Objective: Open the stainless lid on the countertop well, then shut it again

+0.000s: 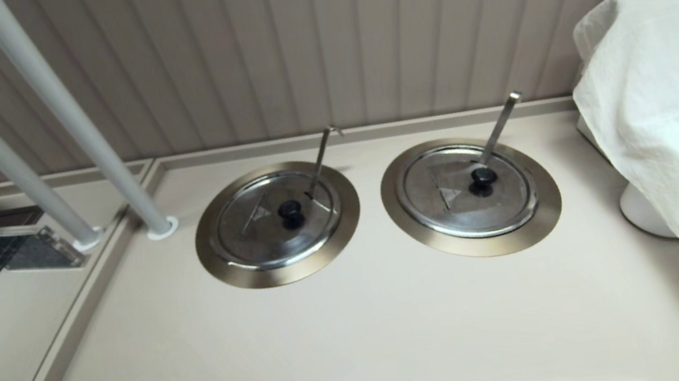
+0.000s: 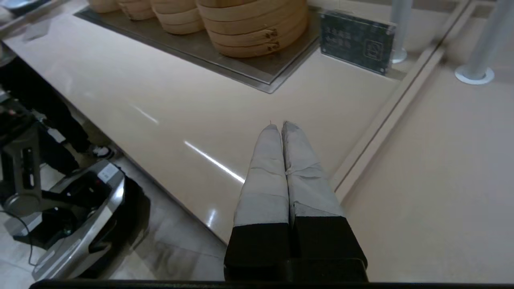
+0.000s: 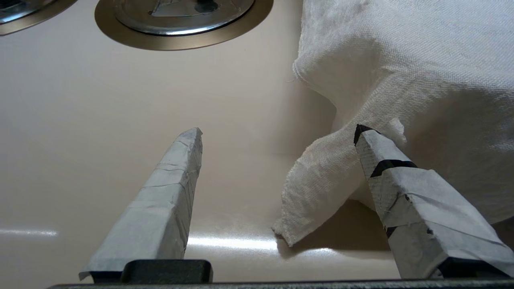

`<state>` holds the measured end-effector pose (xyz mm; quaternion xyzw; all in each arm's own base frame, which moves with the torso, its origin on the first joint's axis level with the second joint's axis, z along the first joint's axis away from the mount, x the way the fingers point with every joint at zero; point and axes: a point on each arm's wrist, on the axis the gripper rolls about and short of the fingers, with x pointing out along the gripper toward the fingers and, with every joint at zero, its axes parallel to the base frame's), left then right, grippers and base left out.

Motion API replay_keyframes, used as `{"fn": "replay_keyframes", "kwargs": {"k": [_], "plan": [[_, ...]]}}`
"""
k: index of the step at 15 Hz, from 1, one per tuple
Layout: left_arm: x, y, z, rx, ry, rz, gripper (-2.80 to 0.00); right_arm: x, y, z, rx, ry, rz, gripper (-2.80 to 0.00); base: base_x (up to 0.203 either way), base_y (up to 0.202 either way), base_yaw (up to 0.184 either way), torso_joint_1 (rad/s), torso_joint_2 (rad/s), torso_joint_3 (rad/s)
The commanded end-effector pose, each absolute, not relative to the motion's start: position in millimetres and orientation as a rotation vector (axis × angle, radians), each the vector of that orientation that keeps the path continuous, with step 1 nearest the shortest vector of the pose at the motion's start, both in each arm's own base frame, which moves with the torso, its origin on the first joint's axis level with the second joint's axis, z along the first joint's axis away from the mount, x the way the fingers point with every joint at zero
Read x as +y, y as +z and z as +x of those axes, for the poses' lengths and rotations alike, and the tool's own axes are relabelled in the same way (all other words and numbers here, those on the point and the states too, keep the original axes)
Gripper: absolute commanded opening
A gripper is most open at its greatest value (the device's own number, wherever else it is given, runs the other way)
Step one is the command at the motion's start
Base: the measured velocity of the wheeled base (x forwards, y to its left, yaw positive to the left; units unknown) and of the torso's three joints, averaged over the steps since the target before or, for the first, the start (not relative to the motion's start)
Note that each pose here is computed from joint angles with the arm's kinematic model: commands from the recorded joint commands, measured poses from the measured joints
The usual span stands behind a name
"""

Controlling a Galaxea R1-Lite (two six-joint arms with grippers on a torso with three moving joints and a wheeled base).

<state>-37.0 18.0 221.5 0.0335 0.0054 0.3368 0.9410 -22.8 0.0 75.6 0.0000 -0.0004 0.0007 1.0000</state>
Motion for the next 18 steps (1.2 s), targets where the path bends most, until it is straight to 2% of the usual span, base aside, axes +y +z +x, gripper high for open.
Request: {"fn": "replay_keyframes", "kwargs": {"k": [1, 2, 4, 5, 7, 9, 10, 12, 18], "plan": [[17, 208, -65, -0.093, 0.715, 0.038, -2.80, 0, 76, -23, -0.002, 0.002, 0.000, 0.00, 0.000, 0.000, 0.000, 0.000, 0.00, 0.000], [15, 198, -73, -0.135, 0.638, 0.045, -2.80, 0, 76, -23, -0.002, 0.002, 0.000, 0.00, 0.000, 0.000, 0.000, 0.000, 0.00, 0.000], [7, 175, -75, -0.176, 0.291, 0.105, -2.80, 0, 76, -23, -0.002, 0.003, 0.000, 0.00, 0.000, 0.000, 0.000, 0.000, 0.00, 0.000], [4, 155, -64, -0.122, 0.146, 0.128, -2.80, 0, 76, -23, -0.002, 0.002, 0.000, 0.00, 0.000, 0.000, 0.000, 0.000, 0.00, 0.000], [1, 111, -41, 0.001, 0.030, 0.144, -2.80, 0, 76, -23, -0.002, 0.002, 0.000, 0.00, 0.000, 0.000, 0.000, 0.000, 0.00, 0.000], [0, 73, -24, 0.071, -0.015, 0.139, -2.80, 0, 76, -23, -0.002, 0.002, 0.000, 0.00, 0.000, 0.000, 0.000, 0.000, 0.00, 0.000], [0, 67, -22, 0.067, -0.018, 0.104, -2.80, 0, 76, -23, -0.002, 0.002, 0.000, 0.00, 0.000, 0.000, 0.000, 0.000, 0.00, 0.000], [0, 74, -23, 0.012, -0.017, 0.060, -2.80, 0, 76, -23, -0.002, 0.003, 0.000, 0.00, 0.000, 0.000, 0.000, 0.000, 0.00, 0.000], [0, 74, -23, 0.010, -0.017, 0.066, -2.80, 0, 76, -23, -0.002, 0.003, -0.003, 0.00, 0.000, 0.000, 0.000, 0.000, 0.00, 0.000]]}}
